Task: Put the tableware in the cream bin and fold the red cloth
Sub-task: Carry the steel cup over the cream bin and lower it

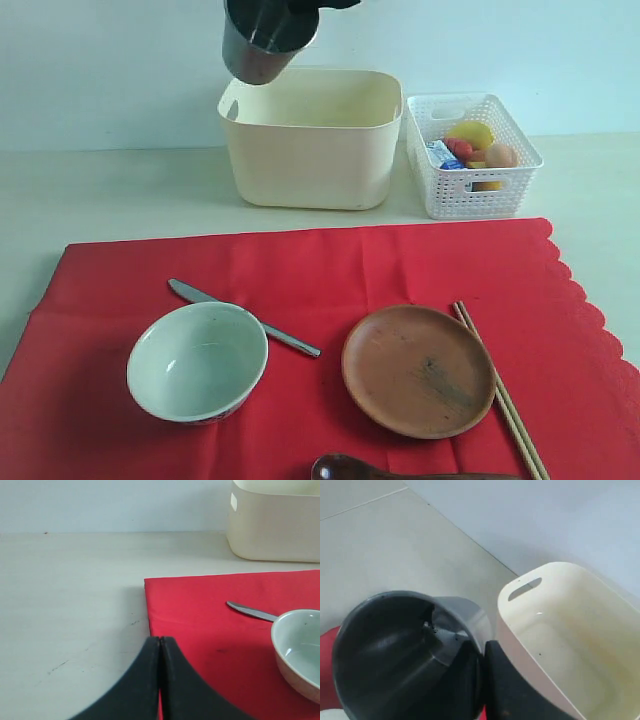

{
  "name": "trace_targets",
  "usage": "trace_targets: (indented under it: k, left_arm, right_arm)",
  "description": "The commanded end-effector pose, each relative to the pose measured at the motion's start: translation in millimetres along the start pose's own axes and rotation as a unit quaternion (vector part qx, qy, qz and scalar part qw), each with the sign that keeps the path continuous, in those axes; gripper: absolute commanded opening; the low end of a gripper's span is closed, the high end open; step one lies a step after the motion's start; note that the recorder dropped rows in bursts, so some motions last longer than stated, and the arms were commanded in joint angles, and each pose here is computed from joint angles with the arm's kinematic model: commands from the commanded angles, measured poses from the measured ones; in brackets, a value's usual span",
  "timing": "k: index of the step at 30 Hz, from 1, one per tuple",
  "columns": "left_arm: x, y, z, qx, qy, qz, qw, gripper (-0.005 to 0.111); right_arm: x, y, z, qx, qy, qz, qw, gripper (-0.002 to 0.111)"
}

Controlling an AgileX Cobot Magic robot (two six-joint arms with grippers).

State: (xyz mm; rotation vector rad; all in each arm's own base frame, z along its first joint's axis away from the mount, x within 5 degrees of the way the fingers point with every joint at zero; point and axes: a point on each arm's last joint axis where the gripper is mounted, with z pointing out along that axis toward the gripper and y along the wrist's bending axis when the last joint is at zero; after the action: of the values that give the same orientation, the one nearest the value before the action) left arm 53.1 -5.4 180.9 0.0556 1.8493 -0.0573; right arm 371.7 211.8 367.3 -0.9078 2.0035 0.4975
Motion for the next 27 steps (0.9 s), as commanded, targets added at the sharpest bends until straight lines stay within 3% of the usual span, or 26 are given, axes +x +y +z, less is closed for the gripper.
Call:
trace_targets:
  k: [1,14,27]
  left_arm:
    - [-0.4,-0.4,-0.2,0.004,-0.007,-0.002,1.000,0.000]
    - [-0.4,-0.4,-0.2,0.004,-0.007,-0.002,1.000,0.000]
    - [-0.4,-0.4,-0.2,0.004,-0.007,-0.002,1.000,0.000]
  right_arm:
    - [-6.0,-35.6,5.1,0.045,0.033,0.023,0.998,0.000]
    - [18.2,-122.1,63.1,0.074,0.038,0.122,0.989,0.000]
    - [61.9,-163.1,127.9,0.107,0.029,0.163,0.980,0.000]
